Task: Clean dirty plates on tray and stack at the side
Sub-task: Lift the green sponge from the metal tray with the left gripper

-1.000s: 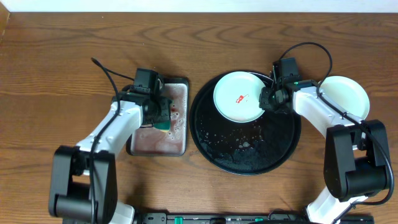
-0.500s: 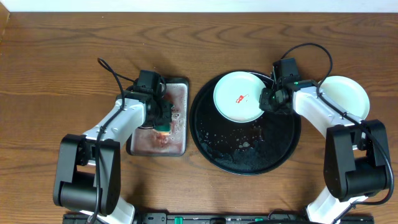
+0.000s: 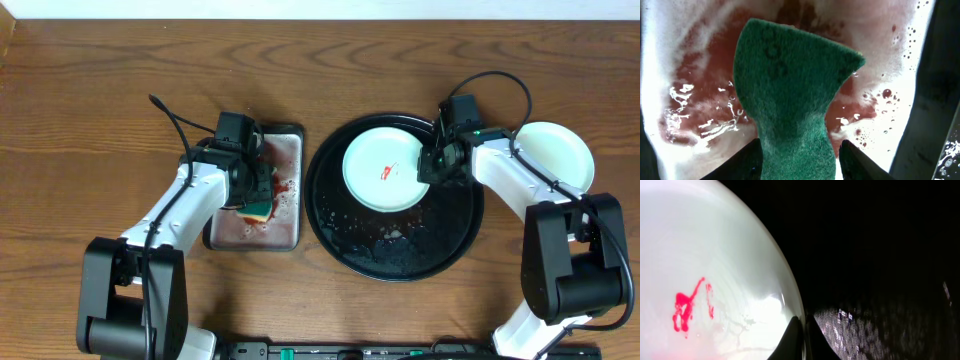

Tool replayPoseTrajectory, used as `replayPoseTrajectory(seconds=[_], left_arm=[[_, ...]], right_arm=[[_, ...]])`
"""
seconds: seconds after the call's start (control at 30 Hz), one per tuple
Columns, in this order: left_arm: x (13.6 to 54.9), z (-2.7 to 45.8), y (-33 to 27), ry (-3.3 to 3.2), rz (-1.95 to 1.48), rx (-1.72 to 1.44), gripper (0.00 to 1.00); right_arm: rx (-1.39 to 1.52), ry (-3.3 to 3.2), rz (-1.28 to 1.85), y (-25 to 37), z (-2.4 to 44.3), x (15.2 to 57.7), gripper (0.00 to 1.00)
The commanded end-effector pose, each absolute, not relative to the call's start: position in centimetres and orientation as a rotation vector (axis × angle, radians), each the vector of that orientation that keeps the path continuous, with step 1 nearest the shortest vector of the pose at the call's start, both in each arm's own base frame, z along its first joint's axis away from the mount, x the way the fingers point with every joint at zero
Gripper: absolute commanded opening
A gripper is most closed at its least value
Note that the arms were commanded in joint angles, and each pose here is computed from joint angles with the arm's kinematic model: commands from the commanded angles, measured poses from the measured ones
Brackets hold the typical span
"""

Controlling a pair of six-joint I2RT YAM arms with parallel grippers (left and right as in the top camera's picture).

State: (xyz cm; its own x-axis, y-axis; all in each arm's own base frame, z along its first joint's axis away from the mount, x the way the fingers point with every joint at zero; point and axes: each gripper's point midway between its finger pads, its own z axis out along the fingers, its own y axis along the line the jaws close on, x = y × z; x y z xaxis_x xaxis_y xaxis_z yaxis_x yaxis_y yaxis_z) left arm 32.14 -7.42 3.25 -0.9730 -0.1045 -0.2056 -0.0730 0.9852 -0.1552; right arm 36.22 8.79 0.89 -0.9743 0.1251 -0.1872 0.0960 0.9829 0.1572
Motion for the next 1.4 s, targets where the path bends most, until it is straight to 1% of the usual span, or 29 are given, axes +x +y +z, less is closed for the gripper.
replayPoseTrajectory(seconds=[0.0,0.1,0.3,0.33,0.37,0.4,0.43,0.47,0.67,0.77,0.93,1.07,1.2,1.27,1.37], left_arm=[[31.9,2.9,-7.0,2.911,-0.199,-0.138,0.51],[31.7,2.2,-7.0,2.906,-0.2,-0.137,0.5],[30.8,0.6,-6.9,2.904,-0.201,-0.142,0.5],[30.6,0.3,-6.8,2.906,-0.2,-0.142,0.4],[30.6,0.3,-6.8,2.905,-0.2,-0.142,0.33],[30.6,0.3,-6.8,2.905,-0.2,-0.141,0.24],[30.7,0.3,-6.8,2.901,-0.202,-0.142,0.12],[30.8,0.4,-6.8,2.896,-0.203,-0.141,0.08],[31.7,2.0,-7.0,2.863,-0.212,-0.138,0.07],[32.2,4.2,-7.1,2.811,-0.227,-0.144,0.07],[32.9,8.7,-6.9,2.669,-0.299,-0.246,0.07],[33.0,11.5,-7.4,2.591,-0.428,-0.256,0.08],[32.7,12.1,-8.0,2.582,-0.528,-0.249,0.07],[32.7,12.2,-8.1,2.583,-0.535,-0.247,0.07],[33.0,12.4,-8.1,2.567,-0.535,-0.237,0.07]], right_arm=[[0.047,2.991,0.223,9.1,0.8,34.5,0.01],[-0.025,3.048,0.233,9.2,0.7,33.0,0.01],[-0.035,3.061,0.229,9.2,0.6,32.6,0.01],[-0.044,3.057,0.231,9.4,0.7,32.7,0.01],[-0.048,3.055,0.231,9.5,0.7,32.7,0.01],[-0.054,3.052,0.232,9.7,0.7,32.8,0.01],[-0.057,3.051,0.233,9.8,0.7,32.8,0.01],[-0.059,3.051,0.233,9.8,0.7,32.8,0.01],[-0.085,3.05,0.231,9.8,0.7,32.7,0.01],[-0.158,3.043,0.228,9.8,0.7,32.7,0.01],[-0.248,3.011,0.228,9.9,0.7,33.3,0.01],[-0.302,2.981,0.228,10.1,0.8,33.8,0.01],[-0.308,2.976,0.229,10.3,0.8,33.8,0.01],[-0.308,2.977,0.229,10.3,0.8,33.8,0.04],[-0.308,2.978,0.229,10.3,0.8,33.8,0.05]])
